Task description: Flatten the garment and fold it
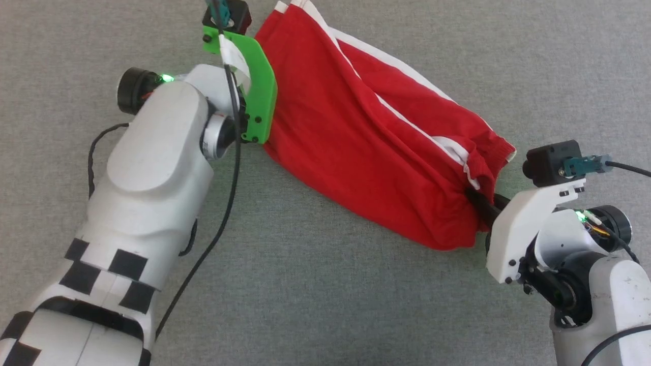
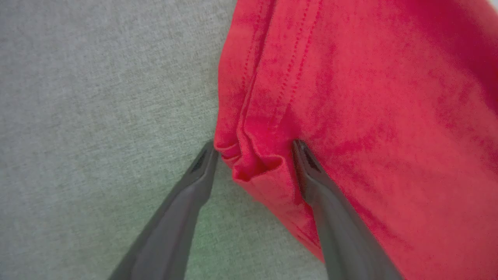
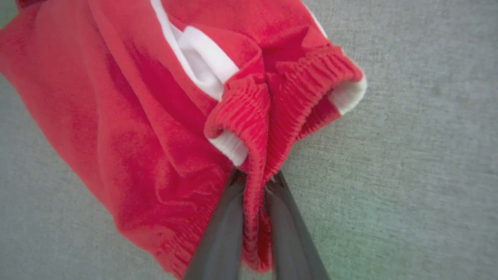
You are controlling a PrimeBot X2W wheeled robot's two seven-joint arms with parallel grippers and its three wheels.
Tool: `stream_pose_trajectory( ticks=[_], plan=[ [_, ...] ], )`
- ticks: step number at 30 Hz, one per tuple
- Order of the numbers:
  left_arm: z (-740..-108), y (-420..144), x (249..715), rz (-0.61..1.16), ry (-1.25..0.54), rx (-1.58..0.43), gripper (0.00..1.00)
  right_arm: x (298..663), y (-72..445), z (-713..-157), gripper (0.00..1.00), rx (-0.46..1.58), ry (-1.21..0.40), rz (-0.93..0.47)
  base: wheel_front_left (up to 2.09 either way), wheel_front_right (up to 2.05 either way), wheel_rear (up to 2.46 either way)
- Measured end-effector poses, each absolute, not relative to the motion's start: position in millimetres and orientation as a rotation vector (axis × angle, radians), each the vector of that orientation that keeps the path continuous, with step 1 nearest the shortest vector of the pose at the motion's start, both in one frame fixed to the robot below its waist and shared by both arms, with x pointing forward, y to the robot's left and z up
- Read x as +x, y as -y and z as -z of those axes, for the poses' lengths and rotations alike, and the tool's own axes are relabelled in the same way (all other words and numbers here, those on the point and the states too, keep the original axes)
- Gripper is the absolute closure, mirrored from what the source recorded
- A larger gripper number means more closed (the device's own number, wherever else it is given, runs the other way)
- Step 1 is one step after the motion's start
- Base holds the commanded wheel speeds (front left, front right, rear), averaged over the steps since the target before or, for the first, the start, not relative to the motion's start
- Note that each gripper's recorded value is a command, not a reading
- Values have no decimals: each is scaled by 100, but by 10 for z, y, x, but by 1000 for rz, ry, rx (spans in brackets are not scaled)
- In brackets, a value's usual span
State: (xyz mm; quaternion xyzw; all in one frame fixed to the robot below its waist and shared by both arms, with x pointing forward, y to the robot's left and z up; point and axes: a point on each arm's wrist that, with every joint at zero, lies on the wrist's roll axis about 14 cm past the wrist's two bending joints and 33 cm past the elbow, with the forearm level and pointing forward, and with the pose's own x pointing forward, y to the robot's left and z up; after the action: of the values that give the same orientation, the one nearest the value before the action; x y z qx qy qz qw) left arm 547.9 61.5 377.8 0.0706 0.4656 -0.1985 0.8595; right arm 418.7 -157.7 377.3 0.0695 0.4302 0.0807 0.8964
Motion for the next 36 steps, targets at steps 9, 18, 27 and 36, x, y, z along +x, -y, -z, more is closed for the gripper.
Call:
stream_pose_trajectory(
  ticks=[9, 18, 27, 36],
  plan=[
    [-3905, -641, 5398, 417, -955, -12, 100, 4194, 1595, -3820, 100, 143, -885, -175, 0, 0, 0],
    [-4044, -803, 5093, 405, -932, -99, 100, 4134, 1759, -3891, 100, 90, -937, -195, 0, 0, 0],
    [-4131, -933, 4629, 356, -892, -238, 100, 4078, 1787, -4029, 100, 60, -980, -245, 0, 0, 0],
    [-4064, -1012, 4052, 280, -885, -379, 100, 4000, 1724, -4070, 100, 36, -1020, -289, 0, 0, 0]
  ],
)
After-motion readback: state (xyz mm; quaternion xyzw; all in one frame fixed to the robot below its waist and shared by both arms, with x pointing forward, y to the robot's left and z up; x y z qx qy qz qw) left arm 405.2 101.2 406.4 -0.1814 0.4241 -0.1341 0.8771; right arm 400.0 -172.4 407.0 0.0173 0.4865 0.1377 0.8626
